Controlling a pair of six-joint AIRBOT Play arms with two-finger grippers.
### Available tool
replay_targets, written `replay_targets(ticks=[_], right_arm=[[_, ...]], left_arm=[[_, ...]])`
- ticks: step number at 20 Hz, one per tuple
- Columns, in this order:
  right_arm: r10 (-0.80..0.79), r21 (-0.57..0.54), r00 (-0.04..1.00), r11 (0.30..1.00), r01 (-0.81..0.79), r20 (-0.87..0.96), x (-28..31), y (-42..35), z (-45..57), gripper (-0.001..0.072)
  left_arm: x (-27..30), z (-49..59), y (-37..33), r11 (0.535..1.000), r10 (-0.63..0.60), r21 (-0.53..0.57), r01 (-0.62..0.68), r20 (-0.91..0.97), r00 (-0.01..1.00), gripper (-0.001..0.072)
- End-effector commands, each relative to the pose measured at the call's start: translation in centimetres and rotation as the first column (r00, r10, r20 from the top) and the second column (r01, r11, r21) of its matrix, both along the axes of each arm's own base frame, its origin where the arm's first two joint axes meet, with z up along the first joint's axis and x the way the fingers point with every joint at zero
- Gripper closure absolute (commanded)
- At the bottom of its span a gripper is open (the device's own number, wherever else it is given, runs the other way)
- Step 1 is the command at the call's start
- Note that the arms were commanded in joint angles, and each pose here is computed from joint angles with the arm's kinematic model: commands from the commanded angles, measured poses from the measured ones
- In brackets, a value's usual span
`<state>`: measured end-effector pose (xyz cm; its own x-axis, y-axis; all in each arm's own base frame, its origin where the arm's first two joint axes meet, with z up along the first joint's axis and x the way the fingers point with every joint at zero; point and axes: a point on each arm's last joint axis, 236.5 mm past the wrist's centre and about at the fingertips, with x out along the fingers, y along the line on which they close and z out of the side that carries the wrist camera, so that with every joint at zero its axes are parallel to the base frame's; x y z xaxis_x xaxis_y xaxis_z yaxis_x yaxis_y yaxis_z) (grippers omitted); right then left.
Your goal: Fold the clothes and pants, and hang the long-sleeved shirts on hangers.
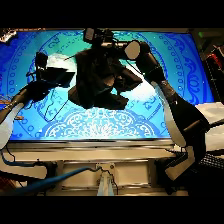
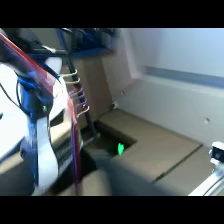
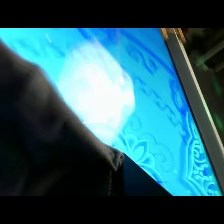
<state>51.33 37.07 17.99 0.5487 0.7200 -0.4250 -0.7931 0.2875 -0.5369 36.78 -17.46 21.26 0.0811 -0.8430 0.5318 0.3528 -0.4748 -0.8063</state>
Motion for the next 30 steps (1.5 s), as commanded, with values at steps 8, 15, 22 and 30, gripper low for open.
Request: replay_targets(ticks=[8, 15, 22, 30], right_arm=[[0.043, -0.038, 0.998, 0.998, -0.041, 0.051, -2.9, -1.3, 4.2, 0.0692], [0.054, -0.027, 0.995, 0.998, -0.052, 0.085, -4.4, -1.9, 7.1, 0.0692], [0.06, -0.021, 0.993, 0.998, -0.058, 0.102, -5.3, -2.2, 8.6, 0.0692], [0.031, -0.124, 0.99, 0.992, -0.014, 0.134, -4.3, -3.8, 7.4, 0.0692]], left_arm=[[8.4, 6.1, 10.6, 0.788, 0.493, -0.365, -0.496, -0.109, 0.863, -0.0002], [7.5, 4.2, 7.2, 0.877, 0.422, -0.23, -0.422, -0.053, 0.905, -0.0001], [11.2, 3.0, 11.1, 0.776, 0.594, -0.175, -0.606, -0.117, 0.796, -0.0002], [9.5, 8.0, 16.4, 0.629, 0.676, -0.414, -0.659, -0.128, 0.726, 0.0014]])
